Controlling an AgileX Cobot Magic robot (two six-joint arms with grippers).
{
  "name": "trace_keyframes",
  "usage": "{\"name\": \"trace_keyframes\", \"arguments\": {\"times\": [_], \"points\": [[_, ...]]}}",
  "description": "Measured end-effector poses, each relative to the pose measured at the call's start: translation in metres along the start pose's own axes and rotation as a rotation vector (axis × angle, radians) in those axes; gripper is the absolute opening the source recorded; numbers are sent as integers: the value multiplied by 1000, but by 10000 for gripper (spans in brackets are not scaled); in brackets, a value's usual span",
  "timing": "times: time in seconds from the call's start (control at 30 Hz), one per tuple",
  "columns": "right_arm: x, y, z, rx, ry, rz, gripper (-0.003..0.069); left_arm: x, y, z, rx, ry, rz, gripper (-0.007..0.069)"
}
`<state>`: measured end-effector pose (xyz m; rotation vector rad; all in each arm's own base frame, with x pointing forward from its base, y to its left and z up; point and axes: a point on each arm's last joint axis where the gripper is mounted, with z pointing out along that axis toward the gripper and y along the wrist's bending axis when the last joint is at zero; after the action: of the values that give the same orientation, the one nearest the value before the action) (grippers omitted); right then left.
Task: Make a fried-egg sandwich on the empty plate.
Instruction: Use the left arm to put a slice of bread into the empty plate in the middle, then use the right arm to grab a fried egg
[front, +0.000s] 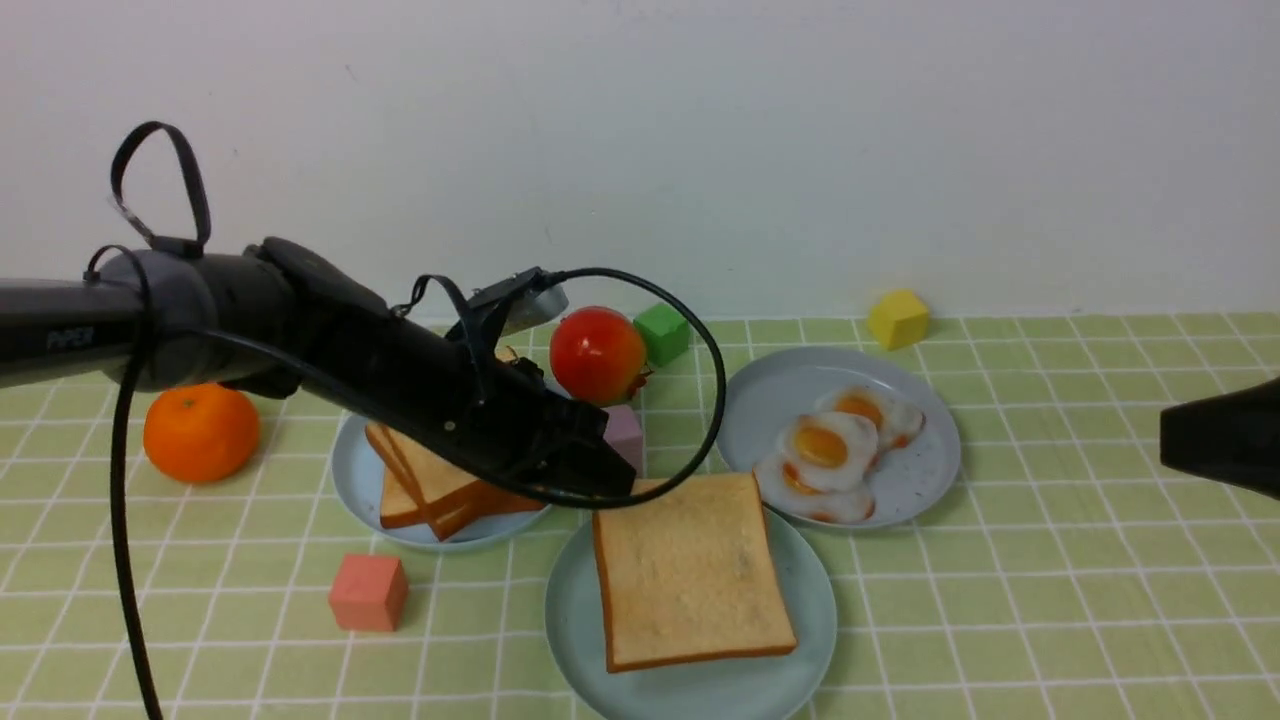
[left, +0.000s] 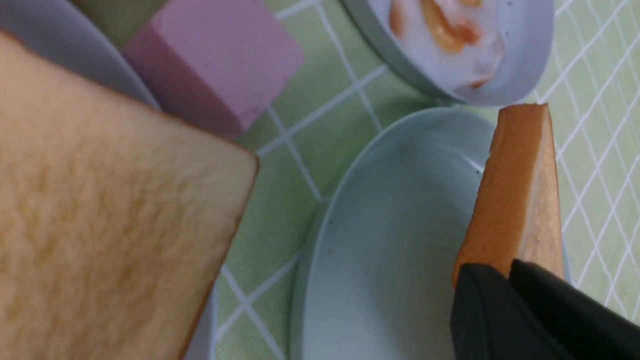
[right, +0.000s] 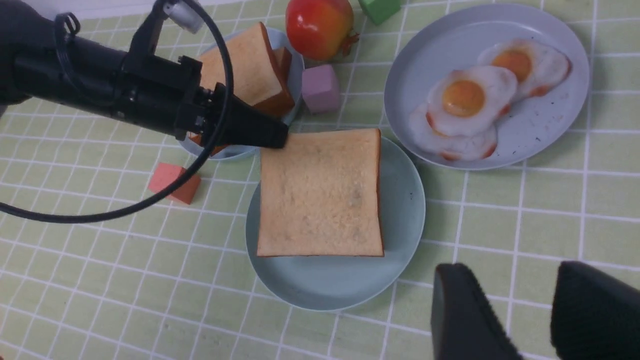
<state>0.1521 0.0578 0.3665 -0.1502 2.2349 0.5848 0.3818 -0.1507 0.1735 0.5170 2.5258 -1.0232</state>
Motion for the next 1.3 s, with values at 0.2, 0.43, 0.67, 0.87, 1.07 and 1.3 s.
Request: {"name": "trace_keyframes", "arguments": {"times": [0.2, 0.43, 0.67, 0.87, 1.07, 1.3], "points": [[0, 0, 0, 1, 0, -1, 286, 3, 4, 3, -16, 21, -45, 78], [-3, 0, 0, 3, -31, 0, 286, 3, 3, -1, -38, 36, -69, 291], [-9, -1, 4, -1, -77, 19, 286, -9, -18, -30, -59, -41, -42, 540], [-13, -7, 20, 13, -47, 51, 286, -18, -41, -78, -149, -110, 28, 591], [-15, -24, 67, 58, 63, 188, 286, -25, -96, -154, -266, -198, 138, 486], [-16, -54, 145, 112, 155, 359, 286, -1, -144, -209, -258, -293, 156, 132]]}}
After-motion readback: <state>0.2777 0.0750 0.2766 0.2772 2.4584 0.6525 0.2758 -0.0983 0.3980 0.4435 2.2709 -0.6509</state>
